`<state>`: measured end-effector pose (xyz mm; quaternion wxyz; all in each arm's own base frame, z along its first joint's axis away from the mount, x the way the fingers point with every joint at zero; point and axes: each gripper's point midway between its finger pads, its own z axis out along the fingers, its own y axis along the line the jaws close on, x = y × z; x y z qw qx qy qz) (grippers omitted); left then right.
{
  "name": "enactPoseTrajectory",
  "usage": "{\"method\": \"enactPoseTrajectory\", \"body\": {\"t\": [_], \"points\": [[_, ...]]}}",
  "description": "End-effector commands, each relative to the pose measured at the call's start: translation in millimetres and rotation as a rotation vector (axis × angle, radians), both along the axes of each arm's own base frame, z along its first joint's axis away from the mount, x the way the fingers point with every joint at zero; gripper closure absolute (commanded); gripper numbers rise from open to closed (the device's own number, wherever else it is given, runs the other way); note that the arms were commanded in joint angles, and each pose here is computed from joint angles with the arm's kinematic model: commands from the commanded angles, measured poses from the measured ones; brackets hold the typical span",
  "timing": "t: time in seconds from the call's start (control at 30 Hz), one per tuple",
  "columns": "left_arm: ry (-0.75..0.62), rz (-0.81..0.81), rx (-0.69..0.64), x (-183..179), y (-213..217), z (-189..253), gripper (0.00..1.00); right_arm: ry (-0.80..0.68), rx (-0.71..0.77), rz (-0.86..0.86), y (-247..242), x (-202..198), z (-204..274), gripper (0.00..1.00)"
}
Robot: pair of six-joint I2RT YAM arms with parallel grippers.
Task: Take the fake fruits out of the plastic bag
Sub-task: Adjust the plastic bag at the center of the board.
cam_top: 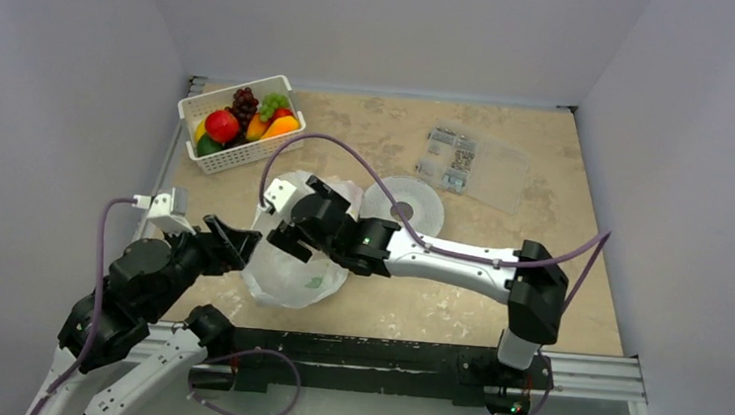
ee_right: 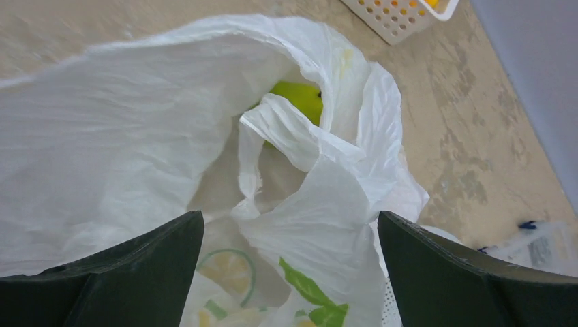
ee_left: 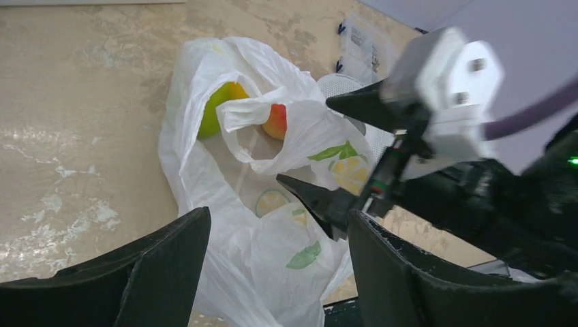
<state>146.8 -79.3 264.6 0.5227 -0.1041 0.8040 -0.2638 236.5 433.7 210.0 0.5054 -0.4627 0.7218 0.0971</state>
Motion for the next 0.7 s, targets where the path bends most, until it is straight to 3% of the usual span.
{"method": "enactPoseTrajectory", "body": {"t": [0.0,0.13,0.27,0.33,0.4,0.43,0.47,0.57,0.67], "points": [[-0.011,0.008,0.047,-5.5,10.3,3.7,0.26,-0.145,-0.162,-0.14,-25.3,41.7,6.8,0.01],[-0.014,-0.061,0.037,-0.8,-6.9,8.3,0.25,-0.227,-0.266,-0.288,-40.7,62.4,-8.0,0.01],[0.013,-0.107,0.063,6.3,-19.9,6.2,0.25,-0.261,-0.266,-0.366,-48.8,79.4,-13.7,0.01],[0.019,-0.116,0.068,8.6,-23.0,5.0,0.25,-0.237,-0.248,-0.378,-51.2,86.2,-18.6,0.07],[0.015,-0.131,0.066,9.7,-26.7,5.1,0.25,-0.186,-0.216,-0.379,-53.5,91.1,-21.5,0.33],[0.011,-0.142,0.067,10.3,-28.8,5.1,0.25,-0.17,-0.195,-0.38,-54.1,92.4,-20.9,0.62],[0.01,-0.147,0.069,11.1,-30.2,5.7,0.25,-0.158,-0.175,-0.378,-55.1,92.7,-20.4,0.75],[0.028,-0.17,0.08,14.7,-37.0,3.2,0.25,-0.119,-0.085,-0.34,-51.8,89.2,-13.6,0.98],[0.055,-0.215,0.083,20.6,-50.6,-1.2,0.28,-0.062,0.018,-0.273,-45.9,84.1,-3.6,1.0]]}}
